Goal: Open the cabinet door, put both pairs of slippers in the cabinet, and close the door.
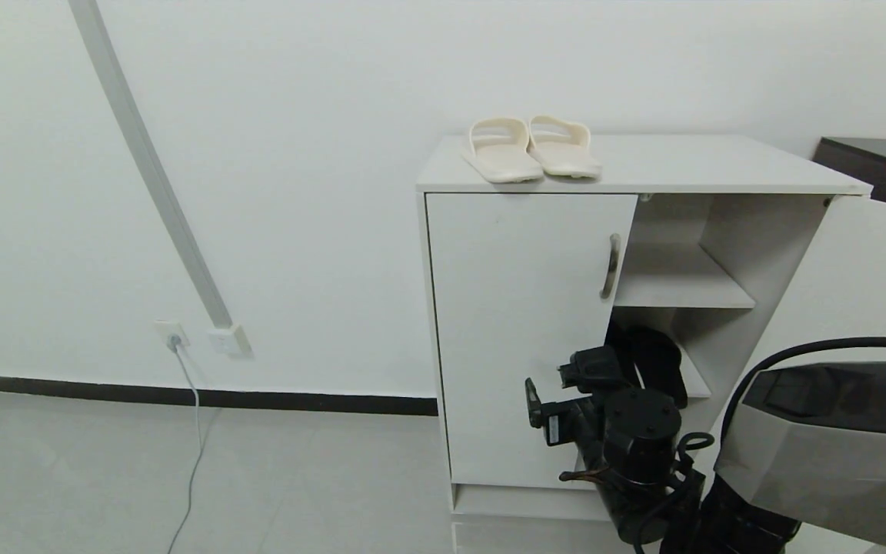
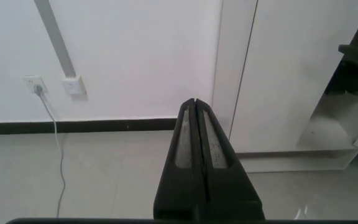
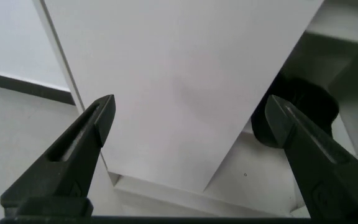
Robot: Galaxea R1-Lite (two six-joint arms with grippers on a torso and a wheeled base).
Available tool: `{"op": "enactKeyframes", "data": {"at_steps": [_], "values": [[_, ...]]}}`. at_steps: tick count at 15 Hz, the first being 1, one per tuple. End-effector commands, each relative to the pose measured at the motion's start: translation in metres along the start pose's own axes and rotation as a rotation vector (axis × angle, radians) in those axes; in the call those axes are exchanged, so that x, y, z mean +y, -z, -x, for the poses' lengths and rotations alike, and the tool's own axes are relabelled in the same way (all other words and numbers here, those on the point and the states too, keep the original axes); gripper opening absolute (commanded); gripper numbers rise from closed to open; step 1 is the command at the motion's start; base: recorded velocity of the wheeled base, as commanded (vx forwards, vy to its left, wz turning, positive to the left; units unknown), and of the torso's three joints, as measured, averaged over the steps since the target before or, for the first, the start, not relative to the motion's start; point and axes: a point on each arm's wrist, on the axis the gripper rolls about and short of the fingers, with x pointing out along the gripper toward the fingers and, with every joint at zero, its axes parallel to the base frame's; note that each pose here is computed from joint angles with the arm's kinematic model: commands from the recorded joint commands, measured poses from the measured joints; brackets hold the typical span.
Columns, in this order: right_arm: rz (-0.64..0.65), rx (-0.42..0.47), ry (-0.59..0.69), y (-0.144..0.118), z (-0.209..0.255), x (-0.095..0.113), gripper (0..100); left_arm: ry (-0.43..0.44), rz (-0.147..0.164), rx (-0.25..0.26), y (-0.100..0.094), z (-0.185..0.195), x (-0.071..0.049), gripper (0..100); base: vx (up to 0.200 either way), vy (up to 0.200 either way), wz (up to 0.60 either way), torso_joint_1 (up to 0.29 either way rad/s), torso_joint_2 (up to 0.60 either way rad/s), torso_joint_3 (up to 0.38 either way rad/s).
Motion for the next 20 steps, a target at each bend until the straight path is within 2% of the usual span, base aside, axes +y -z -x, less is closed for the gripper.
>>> {"op": "enactKeyframes", "data": {"at_steps": [1, 9, 20], "values": [[0.001, 0.001, 0.002, 0.0008, 0.0002, -0.0001, 100, -0.001, 0.000, 0.001, 0.0000, -0.0001, 0.0000, 0, 0.000, 0.000, 0.00, 0.110, -0.46, -0.330], [0.004, 0.003, 0.002, 0.0010, 0.0004, -0.0002, 100, -0.001, -0.001, 0.001, 0.0000, -0.0001, 0.0000, 0, 0.000, 0.000, 0.00, 0.159, -0.48, -0.325], [0.007, 0.008, 0.000, 0.0035, -0.0003, 0.0004, 100, -0.001, 0.000, 0.001, 0.0000, -0.0001, 0.0000, 0, 0.000, 0.000, 0.00, 0.219, -0.54, -0.322]]}}
